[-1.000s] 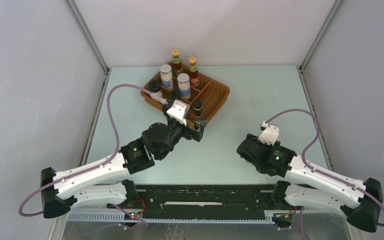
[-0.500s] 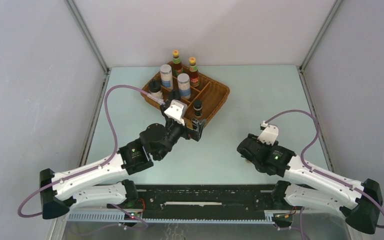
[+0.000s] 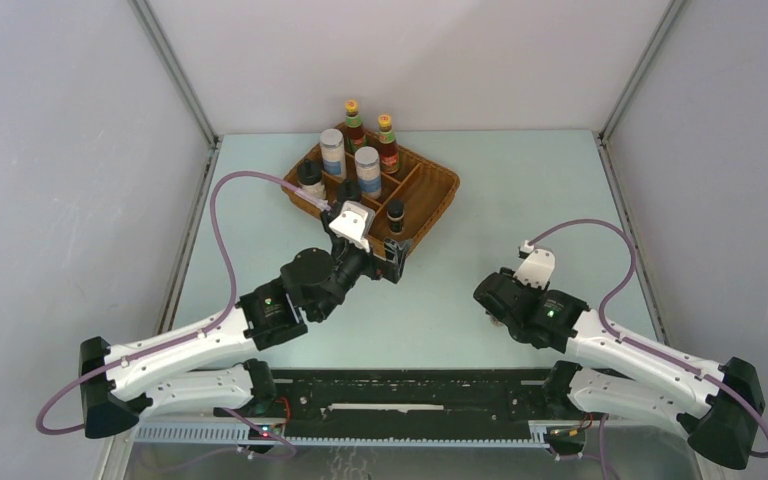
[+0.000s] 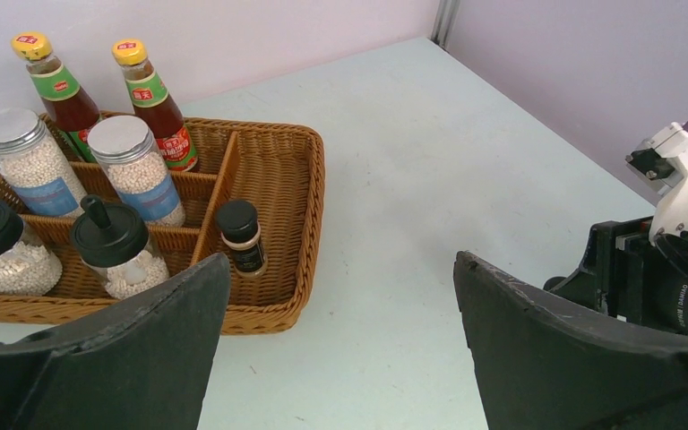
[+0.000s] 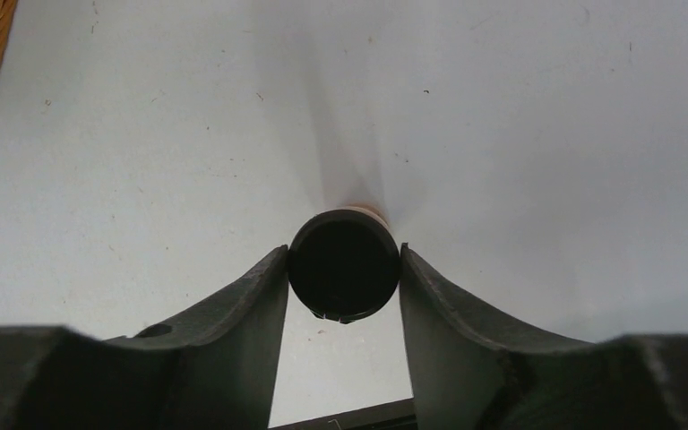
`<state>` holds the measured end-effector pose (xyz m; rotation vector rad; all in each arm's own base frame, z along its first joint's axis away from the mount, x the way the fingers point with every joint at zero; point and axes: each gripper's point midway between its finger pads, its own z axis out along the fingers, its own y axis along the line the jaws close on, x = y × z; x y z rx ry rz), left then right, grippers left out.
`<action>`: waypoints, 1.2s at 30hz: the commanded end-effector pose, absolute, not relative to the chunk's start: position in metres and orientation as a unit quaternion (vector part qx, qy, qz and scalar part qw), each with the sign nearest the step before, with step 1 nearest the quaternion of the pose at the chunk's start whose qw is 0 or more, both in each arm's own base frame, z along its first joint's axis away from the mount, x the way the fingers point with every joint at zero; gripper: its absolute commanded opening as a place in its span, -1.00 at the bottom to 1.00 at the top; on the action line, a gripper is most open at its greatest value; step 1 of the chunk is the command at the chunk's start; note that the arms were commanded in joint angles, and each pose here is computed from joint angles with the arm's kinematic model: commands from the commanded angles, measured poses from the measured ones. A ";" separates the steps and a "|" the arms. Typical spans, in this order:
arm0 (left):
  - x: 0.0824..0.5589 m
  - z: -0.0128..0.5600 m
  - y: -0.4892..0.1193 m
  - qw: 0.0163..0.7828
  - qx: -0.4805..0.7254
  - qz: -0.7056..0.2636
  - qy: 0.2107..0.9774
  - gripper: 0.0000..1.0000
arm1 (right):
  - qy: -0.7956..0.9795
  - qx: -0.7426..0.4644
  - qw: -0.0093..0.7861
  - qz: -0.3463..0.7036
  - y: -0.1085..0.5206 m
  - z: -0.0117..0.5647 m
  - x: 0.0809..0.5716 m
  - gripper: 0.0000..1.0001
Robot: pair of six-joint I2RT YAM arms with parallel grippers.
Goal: Organize the condiment bottles
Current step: Pick up the bottle from the center of the board.
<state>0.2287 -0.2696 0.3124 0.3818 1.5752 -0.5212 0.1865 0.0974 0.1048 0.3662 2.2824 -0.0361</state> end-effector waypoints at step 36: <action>0.224 0.336 -0.244 0.680 0.130 -0.236 0.682 0.97 | 0.874 0.092 0.474 0.062 0.155 0.207 0.275 -1.00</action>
